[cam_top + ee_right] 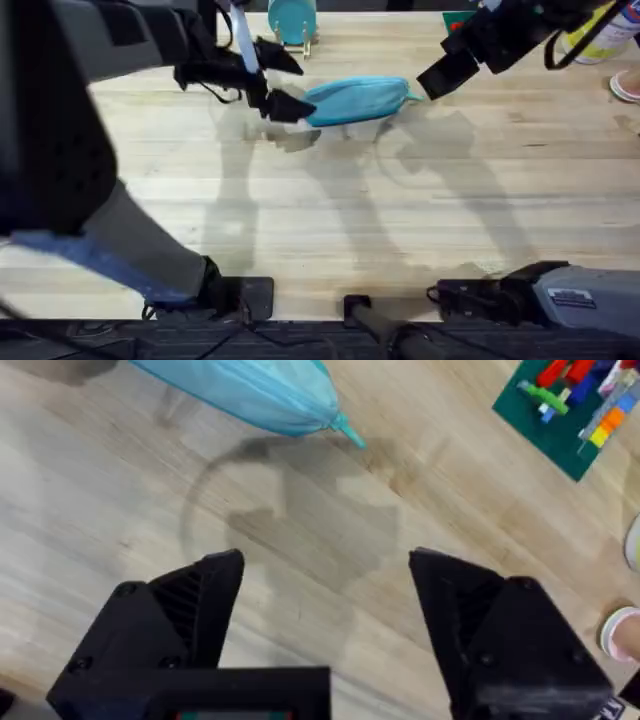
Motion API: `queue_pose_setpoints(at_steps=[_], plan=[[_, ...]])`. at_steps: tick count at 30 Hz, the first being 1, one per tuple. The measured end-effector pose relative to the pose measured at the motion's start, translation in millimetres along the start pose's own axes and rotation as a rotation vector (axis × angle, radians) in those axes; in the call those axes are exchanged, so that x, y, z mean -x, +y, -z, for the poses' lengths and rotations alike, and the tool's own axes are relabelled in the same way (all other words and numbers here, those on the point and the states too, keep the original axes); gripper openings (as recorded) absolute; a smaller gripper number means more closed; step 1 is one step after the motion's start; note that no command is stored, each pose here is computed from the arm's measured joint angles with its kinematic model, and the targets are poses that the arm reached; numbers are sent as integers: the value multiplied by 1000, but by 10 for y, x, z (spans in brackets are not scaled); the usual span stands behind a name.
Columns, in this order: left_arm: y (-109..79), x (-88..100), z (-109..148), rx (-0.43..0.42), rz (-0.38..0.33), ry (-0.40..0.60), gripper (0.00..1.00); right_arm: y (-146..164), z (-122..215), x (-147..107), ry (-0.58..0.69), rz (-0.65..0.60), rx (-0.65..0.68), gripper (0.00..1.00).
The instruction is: Unzip the bag, pick up the pens from the table one at a time and place them inside, then zip the bag closed.
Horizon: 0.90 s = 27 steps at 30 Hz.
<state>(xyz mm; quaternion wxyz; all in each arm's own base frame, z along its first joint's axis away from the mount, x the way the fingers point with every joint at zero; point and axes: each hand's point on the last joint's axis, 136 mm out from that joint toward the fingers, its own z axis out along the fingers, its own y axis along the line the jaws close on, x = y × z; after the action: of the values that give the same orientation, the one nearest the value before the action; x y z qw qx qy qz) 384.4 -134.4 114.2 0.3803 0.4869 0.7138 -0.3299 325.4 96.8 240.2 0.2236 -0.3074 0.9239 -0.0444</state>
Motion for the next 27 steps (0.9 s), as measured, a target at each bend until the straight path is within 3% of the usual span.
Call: queue_pose_setpoints(at_steps=[7,19,27], plan=[[-141,465,462,163,40,53,997,-13,0,39,-16,13,-6,996],[-703,648,1251,474,309,181,995,-43,4,129,-52,13,-18,996],[-1121,864,1616,593,279,125,996,-48,61,130,-67,11,-23,996]])
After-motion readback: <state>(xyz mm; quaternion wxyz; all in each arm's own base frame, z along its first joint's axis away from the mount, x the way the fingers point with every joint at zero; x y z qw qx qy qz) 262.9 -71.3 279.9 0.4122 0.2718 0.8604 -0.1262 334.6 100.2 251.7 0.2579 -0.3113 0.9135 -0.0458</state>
